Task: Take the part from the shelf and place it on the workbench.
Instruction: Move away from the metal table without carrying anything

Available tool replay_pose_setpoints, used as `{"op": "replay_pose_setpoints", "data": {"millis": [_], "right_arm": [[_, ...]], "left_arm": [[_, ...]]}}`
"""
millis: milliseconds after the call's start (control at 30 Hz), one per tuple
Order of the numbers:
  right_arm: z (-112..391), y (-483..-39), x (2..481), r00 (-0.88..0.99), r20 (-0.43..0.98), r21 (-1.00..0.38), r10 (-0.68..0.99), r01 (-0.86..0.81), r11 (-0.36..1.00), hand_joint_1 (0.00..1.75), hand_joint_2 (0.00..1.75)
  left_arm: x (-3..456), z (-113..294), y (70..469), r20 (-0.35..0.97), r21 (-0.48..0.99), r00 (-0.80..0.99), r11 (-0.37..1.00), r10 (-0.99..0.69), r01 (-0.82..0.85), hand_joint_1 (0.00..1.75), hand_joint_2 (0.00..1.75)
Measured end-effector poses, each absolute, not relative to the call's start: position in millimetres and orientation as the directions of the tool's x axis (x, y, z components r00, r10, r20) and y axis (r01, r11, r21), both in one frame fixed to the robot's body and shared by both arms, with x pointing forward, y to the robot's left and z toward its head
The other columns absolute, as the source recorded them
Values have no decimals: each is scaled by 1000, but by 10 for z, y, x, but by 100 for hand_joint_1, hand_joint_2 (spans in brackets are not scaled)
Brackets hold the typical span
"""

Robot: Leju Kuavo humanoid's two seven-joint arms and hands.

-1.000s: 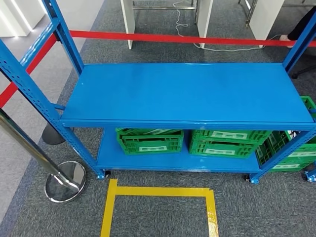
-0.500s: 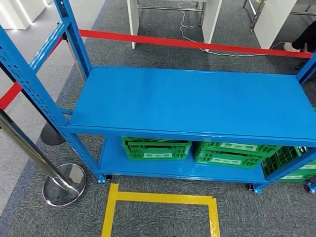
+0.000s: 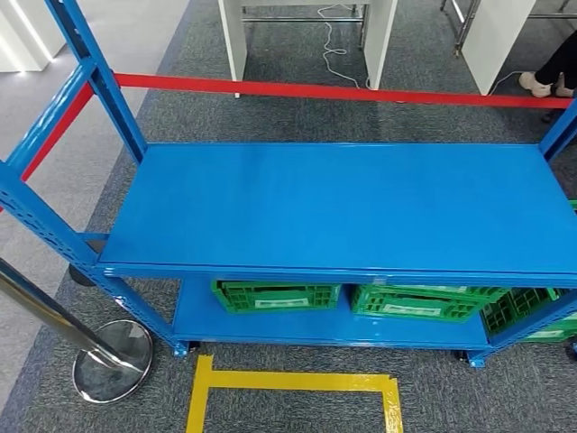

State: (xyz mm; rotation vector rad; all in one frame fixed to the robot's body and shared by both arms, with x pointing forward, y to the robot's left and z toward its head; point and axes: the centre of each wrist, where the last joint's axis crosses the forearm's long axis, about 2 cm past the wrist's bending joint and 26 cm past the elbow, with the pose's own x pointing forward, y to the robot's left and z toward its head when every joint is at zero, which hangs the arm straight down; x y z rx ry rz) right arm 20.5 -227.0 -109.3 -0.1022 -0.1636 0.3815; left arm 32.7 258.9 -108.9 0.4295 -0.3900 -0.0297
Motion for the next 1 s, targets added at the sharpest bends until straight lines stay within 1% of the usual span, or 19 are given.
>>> {"op": "replay_pose_setpoints", "data": {"millis": [700, 733, 833, 867, 1000], "right_arm": [[-1088, -2238, 224, 913, 137, -127, 385, -369, 921, 0, 0], [-1088, -2239, 229, 913, 136, -126, 384, -369, 921, 0, 44], [-1088, -2240, 225, 919, 130, -119, 373, -359, 926, 0, 175], [-1088, -2239, 230, 921, 126, -118, 367, -354, 928, 0, 175], [-1087, -2239, 240, 930, 91, -126, 356, -344, 930, 0, 175]], "left_arm": [[340, -1089, 2574, 363, 395, 925, 917, -113, -43, 0, 0], [353, -1088, 2574, 363, 393, 925, 919, -112, -43, 0, 0], [370, -1087, 2577, 359, 392, 927, 919, -111, -42, 0, 131], [370, -1087, 2576, 356, 392, 928, 919, -111, -40, 0, 175], [361, -1087, 2570, 336, 388, 936, 921, -105, -36, 0, 175]]}}
